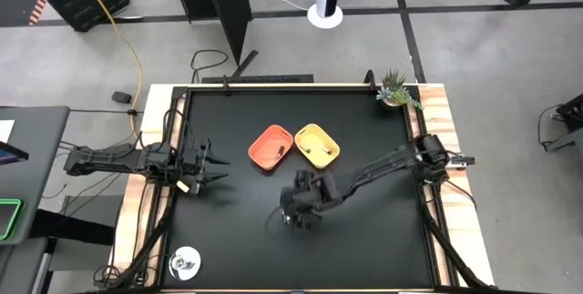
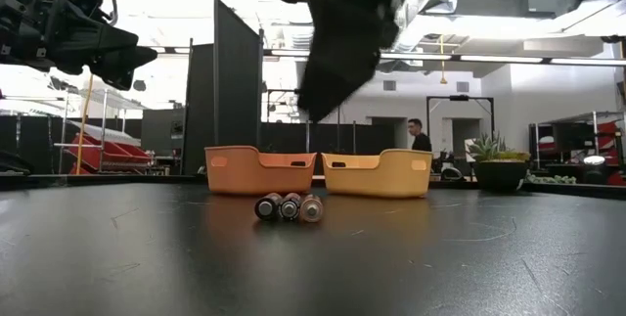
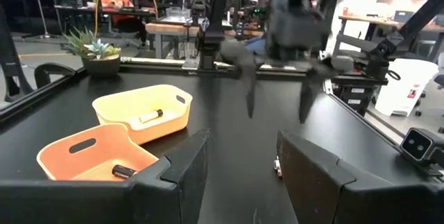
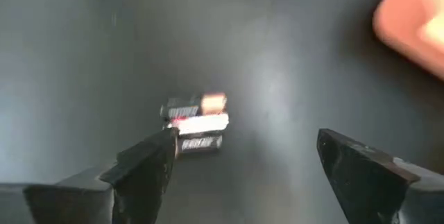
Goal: Sort batteries
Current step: Put the black battery into the orange bin
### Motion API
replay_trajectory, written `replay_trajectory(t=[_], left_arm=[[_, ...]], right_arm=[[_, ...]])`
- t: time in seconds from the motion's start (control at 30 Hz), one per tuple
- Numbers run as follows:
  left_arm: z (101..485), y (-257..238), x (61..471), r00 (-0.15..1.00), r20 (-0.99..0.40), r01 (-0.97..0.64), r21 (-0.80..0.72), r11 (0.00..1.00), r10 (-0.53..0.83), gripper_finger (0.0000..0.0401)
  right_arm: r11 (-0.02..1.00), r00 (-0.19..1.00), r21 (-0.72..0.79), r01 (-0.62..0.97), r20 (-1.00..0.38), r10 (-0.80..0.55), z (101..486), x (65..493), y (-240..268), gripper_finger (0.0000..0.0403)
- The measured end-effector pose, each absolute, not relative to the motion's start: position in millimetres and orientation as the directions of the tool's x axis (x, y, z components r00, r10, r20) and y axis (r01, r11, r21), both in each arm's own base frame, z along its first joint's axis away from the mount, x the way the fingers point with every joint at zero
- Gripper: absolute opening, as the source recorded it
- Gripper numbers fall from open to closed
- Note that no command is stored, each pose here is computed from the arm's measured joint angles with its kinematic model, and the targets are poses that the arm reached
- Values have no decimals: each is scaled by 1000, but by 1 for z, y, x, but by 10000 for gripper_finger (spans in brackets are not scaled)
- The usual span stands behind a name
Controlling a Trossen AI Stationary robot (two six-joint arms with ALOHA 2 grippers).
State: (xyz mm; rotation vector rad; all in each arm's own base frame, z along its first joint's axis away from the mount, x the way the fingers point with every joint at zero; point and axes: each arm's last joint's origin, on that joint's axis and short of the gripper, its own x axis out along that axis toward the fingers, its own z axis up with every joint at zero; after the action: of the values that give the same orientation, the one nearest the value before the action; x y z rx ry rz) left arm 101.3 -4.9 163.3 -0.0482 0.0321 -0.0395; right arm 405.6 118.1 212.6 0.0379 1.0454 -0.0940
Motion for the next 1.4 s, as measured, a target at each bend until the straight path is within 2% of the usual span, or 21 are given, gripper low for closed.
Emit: replay_trajectory(t=[0.13,0.37,0.83,1.03,1.17,1.4], left_arm=[[163,-5,101,999,-30,38,-48,998,-40,167],[164,-5,101,999,-24,38,-38,999,-39,167],[164,-5,102,999,-29,38,-32,999,-39,167],[163,-5,102,999,-34,39,-29,999,-40,167],[163,-5,102,999,-34,39,-28,999,-40,167],[163,-5,102,999,-34,39,-28,999,-40,167]], right_arm=[[997,476,-18,69,-878,-49,196,406,135,372],[997,523,21,79,-852,-23,191,411,147,372],[997,429,-16,72,-902,-45,144,416,153,372],[999,411,0,53,-911,-22,137,418,154,371],[1000,408,-6,29,-913,-17,137,417,154,353],[1000,397,5,-8,-918,8,136,417,155,285]])
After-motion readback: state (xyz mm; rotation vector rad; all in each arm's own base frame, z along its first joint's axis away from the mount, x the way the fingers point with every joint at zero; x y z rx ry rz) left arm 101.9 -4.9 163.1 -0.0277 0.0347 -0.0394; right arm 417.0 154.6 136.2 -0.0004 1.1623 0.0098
